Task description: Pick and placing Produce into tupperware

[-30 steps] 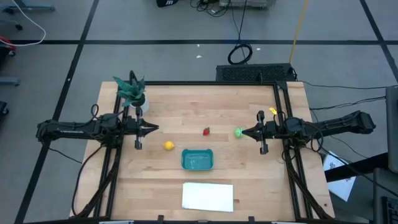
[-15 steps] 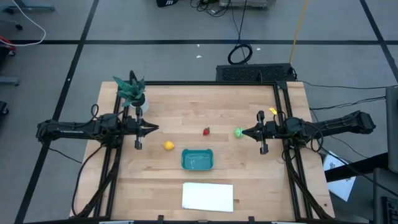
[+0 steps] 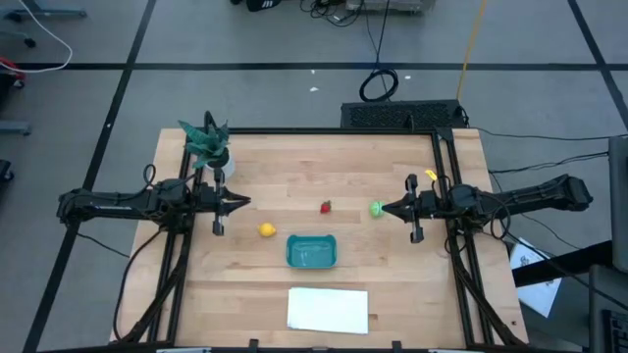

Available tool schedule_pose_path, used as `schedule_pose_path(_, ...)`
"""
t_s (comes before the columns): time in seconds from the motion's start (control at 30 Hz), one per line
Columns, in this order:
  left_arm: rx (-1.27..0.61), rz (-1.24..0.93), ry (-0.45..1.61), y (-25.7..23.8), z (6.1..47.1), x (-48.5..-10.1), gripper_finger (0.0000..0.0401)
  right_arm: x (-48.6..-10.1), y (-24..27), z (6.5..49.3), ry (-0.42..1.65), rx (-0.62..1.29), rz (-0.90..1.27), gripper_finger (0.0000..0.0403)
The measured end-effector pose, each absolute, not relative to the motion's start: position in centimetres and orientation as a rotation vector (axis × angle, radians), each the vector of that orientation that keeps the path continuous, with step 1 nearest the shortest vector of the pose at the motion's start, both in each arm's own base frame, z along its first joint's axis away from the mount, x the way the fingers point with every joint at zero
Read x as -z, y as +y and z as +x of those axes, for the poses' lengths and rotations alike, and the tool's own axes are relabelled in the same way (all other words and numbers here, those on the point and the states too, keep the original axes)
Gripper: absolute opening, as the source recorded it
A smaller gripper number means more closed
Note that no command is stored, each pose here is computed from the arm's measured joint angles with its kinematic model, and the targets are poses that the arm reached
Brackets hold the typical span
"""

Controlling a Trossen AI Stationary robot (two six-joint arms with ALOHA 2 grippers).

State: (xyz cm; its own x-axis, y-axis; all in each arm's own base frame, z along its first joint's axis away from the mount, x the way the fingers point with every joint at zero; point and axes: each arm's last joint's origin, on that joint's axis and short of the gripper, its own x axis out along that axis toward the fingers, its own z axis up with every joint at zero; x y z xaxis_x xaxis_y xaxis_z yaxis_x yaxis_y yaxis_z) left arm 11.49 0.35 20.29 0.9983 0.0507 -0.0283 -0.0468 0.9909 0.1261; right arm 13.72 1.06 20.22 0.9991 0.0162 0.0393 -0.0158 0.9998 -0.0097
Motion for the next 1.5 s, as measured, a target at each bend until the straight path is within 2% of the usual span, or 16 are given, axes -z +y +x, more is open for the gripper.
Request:
schedule_pose_path(0.23, -0.053, 0.096, -0.057, 0.3, 11.5, -21.1, 0.0033, -20.3, 1.1, 13.7, -0.051, -0.015, -0.013, 0.0)
schedule_pose_path(0.77, -0.049, 0.082, -0.102, 0.3, 11.4, -21.6, 0.0033, -20.8, 1.0, 13.7, -0.095, -0.006, -0.135, 0.0)
schedule_pose_path(0.93, -0.02, 0.048, -0.158, 0.2, 11.4, -22.1, 0.0033, -21.3, 1.0, 13.6, -0.15, -0.003, -0.101, 0.0)
schedule_pose_path(1.2, -0.033, 0.002, -0.001, 0.3, 11.4, -21.7, 0.0033, -21.4, 1.0, 13.7, -0.165, -0.004, -0.058, 0.0)
schedule_pose_path(1.5, -0.051, 0.0, 0.013, 0.3, 11.3, -21.6, 0.0033, -21.1, 1.0, 13.9, -0.142, -0.002, -0.087, 0.0)
